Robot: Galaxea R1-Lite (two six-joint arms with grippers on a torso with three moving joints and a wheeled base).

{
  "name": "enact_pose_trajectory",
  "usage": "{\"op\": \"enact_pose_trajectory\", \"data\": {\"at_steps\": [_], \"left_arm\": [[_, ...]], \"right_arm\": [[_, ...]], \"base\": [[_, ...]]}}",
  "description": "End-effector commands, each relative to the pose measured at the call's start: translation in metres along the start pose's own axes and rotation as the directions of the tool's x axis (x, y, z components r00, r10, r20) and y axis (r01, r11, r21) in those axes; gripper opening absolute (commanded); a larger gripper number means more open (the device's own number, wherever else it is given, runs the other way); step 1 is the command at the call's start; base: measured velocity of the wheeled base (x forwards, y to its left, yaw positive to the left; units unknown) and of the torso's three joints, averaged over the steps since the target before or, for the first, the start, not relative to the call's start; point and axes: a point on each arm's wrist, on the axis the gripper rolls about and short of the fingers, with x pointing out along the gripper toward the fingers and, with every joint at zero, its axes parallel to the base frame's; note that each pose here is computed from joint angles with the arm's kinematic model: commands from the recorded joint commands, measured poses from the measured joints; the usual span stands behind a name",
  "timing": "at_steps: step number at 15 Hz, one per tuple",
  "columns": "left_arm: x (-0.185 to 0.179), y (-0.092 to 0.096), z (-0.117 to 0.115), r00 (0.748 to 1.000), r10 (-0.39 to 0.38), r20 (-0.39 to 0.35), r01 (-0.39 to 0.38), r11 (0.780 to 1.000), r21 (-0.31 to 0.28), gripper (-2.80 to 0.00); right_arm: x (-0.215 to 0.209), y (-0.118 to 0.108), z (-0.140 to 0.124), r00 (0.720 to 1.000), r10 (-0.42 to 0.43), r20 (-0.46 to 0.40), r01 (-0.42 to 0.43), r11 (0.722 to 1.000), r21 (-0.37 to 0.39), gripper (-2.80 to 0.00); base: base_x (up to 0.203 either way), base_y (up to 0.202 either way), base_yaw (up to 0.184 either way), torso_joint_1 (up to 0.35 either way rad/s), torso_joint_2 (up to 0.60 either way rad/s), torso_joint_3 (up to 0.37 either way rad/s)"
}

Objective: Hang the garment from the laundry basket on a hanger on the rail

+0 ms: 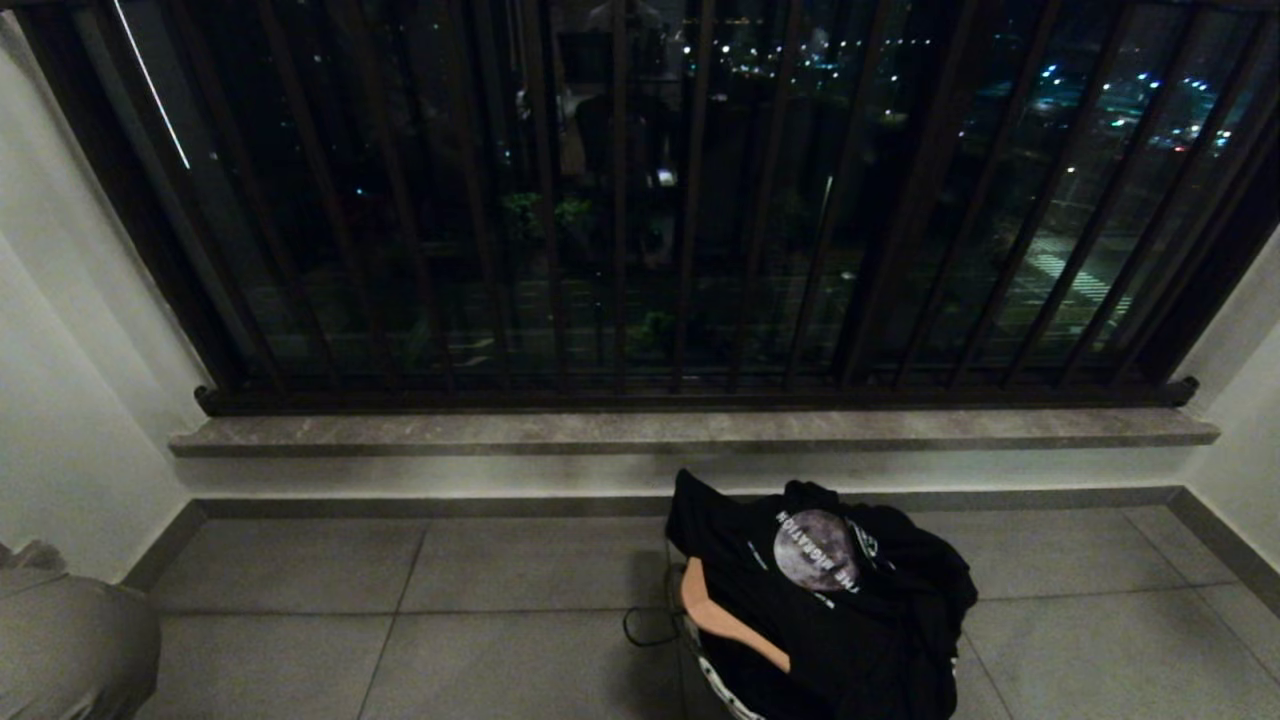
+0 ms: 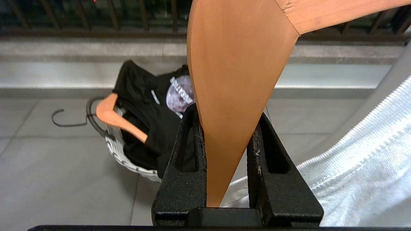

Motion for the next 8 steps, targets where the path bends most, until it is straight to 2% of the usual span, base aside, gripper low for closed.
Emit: {"op": "enact_pose_trajectory", "data": {"at_steps": [1,5,8], "left_arm": [[0.0002,0.0000,-0.0004,1.000,0.000,-0.002,0.000,1.000,0.000,-2.80],[0.0002,0.0000,-0.0004,1.000,0.000,-0.002,0.000,1.000,0.000,-2.80],[0.0002,0.0000,-0.0004,1.000,0.000,-0.002,0.000,1.000,0.003,-2.80]], "right_arm": [[0.0005,0.0000,-0.0011,1.000,0.000,-0.007,0.000,1.000,0.002,-2.80],[0.0005,0.0000,-0.0009,1.000,0.000,-0.005,0.000,1.000,0.000,-2.80],[0.0005,0.0000,-0.0009,1.000,0.000,-0.005,0.000,1.000,0.000,-2.80]], "base": [[0.000,0.000,0.000,0.005,0.00,0.139],[0.000,0.000,0.000,0.000,0.00,0.149],[0.000,0.000,0.000,0.001,0.00,0.062]]}}
